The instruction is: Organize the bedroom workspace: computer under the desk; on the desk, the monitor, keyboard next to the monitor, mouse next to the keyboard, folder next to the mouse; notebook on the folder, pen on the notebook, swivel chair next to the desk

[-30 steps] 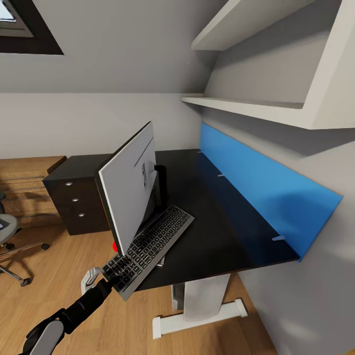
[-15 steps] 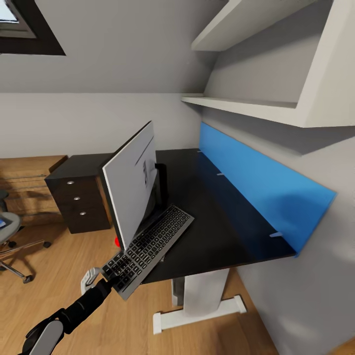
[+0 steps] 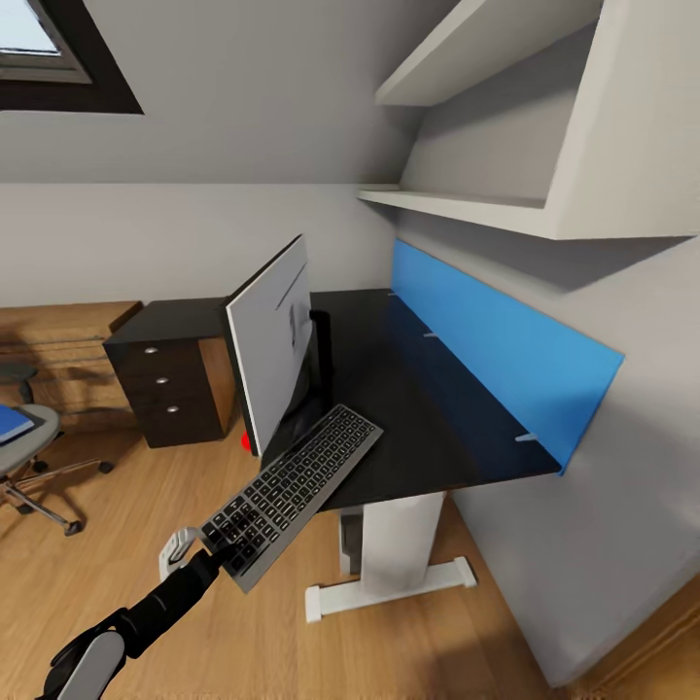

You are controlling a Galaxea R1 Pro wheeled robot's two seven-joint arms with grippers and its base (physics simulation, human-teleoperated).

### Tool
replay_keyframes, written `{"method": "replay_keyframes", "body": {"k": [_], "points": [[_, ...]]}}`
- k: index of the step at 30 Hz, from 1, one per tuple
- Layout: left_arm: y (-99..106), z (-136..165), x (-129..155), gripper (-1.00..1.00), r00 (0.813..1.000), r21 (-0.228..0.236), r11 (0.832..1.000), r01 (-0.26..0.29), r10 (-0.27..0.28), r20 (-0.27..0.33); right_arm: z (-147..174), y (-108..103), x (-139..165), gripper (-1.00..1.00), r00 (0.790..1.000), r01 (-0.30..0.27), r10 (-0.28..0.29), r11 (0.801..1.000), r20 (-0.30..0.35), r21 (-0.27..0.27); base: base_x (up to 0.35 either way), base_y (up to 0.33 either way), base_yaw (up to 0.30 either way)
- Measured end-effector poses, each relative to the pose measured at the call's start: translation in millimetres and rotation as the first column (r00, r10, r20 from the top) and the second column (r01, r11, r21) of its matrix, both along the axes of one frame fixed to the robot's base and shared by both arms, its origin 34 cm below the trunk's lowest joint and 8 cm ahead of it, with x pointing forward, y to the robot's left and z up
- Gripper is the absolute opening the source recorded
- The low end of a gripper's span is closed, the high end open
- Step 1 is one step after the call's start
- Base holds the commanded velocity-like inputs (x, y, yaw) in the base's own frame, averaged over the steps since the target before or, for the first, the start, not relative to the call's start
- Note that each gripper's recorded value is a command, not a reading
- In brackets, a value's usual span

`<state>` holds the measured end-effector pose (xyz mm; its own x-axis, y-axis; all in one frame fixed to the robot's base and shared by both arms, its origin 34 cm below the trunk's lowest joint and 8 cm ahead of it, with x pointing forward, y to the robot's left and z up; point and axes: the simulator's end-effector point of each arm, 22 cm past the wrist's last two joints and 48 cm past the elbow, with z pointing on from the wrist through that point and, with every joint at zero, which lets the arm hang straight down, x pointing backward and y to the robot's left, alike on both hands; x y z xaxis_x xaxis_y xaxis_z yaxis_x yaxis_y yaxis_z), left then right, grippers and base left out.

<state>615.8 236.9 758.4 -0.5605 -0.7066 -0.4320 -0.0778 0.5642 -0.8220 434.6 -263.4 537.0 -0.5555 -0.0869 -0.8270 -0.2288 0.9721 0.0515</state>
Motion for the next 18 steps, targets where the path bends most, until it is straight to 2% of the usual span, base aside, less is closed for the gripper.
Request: {"method": "replay_keyframes", "body": {"k": [18], "points": [[-3.0,-1.3,-1.9,-1.00,1.000,-0.005,1.000,0.012,-0.012,-0.009,-0.1,0.4,0.0,1.00,1.000,0.000,0.000,1.000,0.000,0.001,-0.266,0.000,0.000]]}}
